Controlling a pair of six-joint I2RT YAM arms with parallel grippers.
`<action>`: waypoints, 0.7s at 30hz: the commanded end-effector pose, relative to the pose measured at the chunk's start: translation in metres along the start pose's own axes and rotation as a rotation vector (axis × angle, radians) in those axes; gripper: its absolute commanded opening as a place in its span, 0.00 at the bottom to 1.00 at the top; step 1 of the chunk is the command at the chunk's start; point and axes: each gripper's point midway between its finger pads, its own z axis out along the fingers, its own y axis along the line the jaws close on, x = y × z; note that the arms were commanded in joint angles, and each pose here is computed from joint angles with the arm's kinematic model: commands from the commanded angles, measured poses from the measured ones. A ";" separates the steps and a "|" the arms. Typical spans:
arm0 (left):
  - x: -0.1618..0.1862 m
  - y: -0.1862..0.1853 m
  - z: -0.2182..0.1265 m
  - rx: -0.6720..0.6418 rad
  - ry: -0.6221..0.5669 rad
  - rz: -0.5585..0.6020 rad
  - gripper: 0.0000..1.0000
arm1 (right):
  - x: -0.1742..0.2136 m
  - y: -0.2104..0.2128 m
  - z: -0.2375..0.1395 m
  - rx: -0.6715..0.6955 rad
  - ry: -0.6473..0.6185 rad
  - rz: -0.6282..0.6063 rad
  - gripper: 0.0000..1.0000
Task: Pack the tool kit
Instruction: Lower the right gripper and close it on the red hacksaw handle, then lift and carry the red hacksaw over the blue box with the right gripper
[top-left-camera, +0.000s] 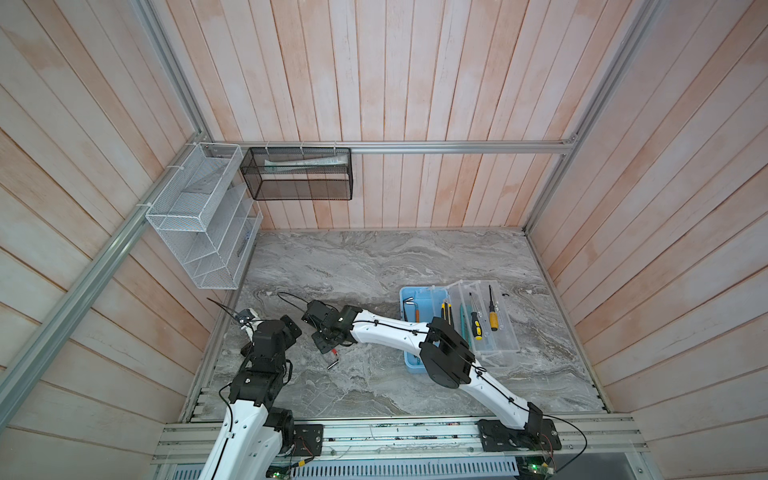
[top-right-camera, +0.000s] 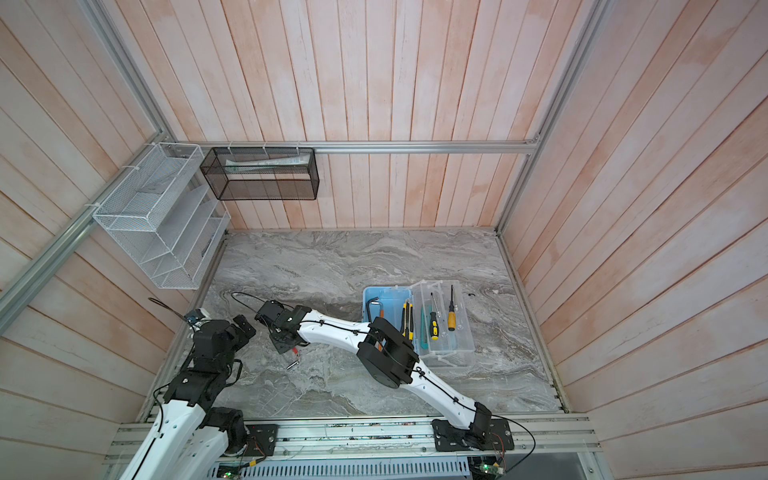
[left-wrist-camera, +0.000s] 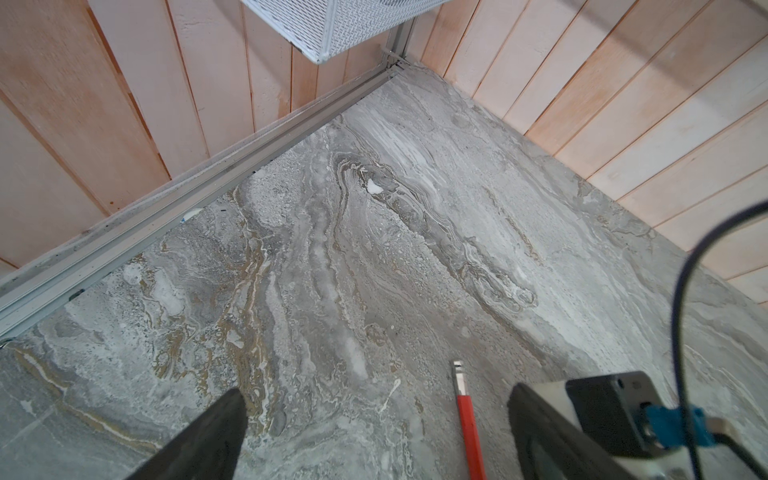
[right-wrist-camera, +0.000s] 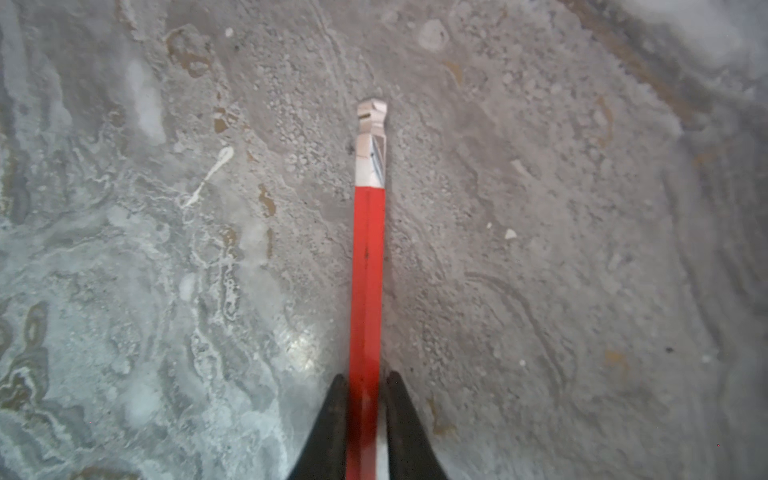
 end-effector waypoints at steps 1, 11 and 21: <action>-0.009 -0.005 -0.003 0.016 -0.018 -0.003 1.00 | 0.017 -0.027 0.012 0.138 0.051 -0.007 0.08; -0.008 -0.006 -0.001 0.017 -0.011 0.005 1.00 | -0.004 -0.036 -0.015 0.115 -0.007 0.013 0.00; -0.009 -0.007 -0.003 0.031 -0.017 0.005 1.00 | -0.030 -0.060 -0.088 0.132 -0.144 0.069 0.00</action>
